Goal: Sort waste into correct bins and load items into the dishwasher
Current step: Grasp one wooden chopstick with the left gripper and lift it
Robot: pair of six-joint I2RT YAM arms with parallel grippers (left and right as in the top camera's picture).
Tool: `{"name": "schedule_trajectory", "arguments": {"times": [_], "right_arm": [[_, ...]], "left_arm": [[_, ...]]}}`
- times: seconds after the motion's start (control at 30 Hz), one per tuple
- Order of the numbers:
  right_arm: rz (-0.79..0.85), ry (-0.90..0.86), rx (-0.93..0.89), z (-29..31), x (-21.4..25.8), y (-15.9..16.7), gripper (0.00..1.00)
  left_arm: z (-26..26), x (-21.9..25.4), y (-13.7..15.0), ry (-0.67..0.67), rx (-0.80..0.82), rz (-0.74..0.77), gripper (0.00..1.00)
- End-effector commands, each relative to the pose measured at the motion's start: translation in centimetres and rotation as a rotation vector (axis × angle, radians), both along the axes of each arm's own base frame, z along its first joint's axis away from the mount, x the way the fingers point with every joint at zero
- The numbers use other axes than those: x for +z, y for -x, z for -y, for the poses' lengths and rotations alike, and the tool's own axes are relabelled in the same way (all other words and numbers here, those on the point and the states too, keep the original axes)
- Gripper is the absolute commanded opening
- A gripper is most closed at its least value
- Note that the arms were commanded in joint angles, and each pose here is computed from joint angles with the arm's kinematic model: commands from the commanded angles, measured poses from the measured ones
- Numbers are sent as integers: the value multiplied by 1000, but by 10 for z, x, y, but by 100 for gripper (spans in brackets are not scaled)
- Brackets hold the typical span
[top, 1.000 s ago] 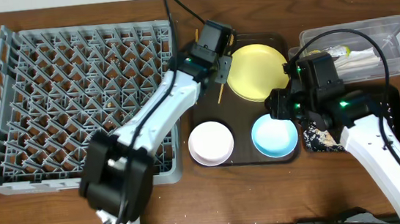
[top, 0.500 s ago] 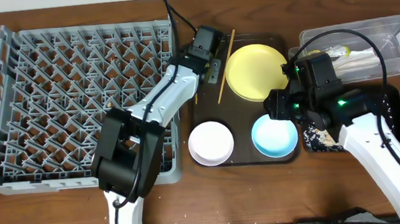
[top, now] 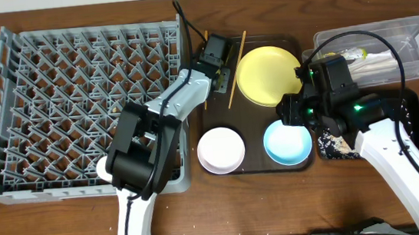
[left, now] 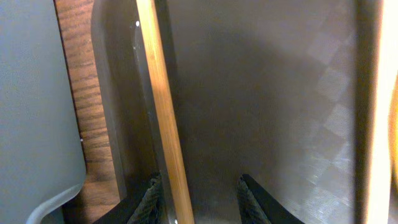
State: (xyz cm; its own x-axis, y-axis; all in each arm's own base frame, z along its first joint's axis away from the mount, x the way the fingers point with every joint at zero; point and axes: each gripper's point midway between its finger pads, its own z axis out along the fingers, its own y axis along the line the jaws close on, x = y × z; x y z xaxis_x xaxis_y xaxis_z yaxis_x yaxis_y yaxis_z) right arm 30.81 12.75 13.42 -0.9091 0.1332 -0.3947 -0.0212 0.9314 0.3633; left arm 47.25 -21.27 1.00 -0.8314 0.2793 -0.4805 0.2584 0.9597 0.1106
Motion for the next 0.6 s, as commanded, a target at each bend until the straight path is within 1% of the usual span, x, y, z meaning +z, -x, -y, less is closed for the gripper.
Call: {"name": "schedule_trajectory", "arguments": {"times": [0.0,0.07,0.2,0.37,0.57], "right_arm": [[-6,-7,0,-3,1,-1,51],[-6,-7,0,-3,1,-1,51],[-5,-7,-1,-3,1,-1,51],[-6,-7,0,-3,1,-1,51],[-17,-4,0,-2,-1,2,51]], "left_arm": [[-3,5,-8,1,23,22,41],[-3,3,-6,4,21,13,41],[10,-6,5,71,-24,-43,41],[5,-25,13,53,-11,-88,39],[3,-29,17,45,-9,-109,28]]}}
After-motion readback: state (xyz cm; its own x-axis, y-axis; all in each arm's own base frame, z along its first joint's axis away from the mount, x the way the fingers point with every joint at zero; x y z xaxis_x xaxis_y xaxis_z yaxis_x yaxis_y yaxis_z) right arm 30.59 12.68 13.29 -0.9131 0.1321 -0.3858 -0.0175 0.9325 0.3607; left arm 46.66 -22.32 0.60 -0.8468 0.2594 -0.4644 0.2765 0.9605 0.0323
